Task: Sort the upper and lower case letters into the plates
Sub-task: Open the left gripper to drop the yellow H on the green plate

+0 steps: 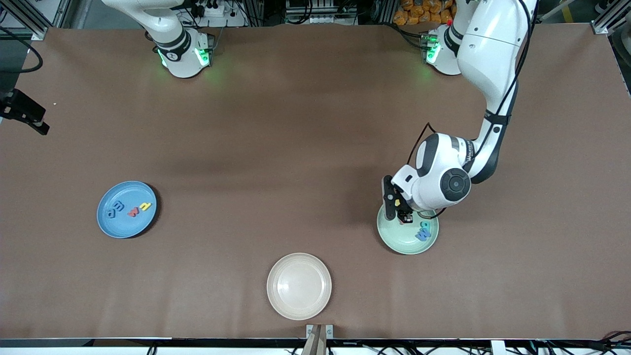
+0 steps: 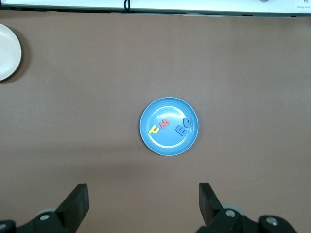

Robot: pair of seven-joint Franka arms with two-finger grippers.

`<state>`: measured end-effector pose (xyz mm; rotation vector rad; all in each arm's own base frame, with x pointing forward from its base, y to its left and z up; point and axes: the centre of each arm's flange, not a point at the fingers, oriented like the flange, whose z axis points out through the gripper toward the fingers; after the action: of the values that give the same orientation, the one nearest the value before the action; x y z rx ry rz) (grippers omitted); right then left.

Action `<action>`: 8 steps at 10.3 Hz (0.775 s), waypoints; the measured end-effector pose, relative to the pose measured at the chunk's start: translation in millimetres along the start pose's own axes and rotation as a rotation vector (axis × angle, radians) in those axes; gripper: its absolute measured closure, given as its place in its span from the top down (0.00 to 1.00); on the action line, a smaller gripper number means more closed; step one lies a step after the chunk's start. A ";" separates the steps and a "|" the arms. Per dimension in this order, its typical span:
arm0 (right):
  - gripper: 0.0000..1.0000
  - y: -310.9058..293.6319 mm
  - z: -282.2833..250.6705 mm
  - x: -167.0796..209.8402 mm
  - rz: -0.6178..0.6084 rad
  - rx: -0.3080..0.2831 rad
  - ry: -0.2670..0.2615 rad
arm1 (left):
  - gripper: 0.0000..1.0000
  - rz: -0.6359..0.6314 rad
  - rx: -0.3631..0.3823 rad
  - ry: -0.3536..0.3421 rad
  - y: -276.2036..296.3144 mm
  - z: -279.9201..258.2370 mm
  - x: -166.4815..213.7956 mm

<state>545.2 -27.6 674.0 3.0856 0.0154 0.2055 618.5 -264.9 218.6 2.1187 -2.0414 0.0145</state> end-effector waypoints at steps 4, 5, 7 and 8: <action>1.00 -14.0 -5.3 -0.4 -0.024 0.005 -0.014 | 0.60 -0.017 0.000 0.007 -3.0 -0.3 -6.0; 1.00 -15.3 -3.2 -0.4 -0.015 0.016 -0.024 | 0.74 -0.029 0.001 0.009 -6.1 -1.6 -12.8; 1.00 -25.8 1.2 -3.4 0.014 0.047 -0.063 | 1.00 -0.054 0.011 0.015 -14.1 -7.2 -27.7; 1.00 -29.0 3.5 -6.0 0.013 0.048 -0.089 | 1.00 -0.067 0.018 0.017 -18.5 -11.0 -35.0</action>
<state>539.5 1.2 668.2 3.1401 -0.0029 0.0689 636.6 -228.1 221.8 2.1891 -1.9673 0.0412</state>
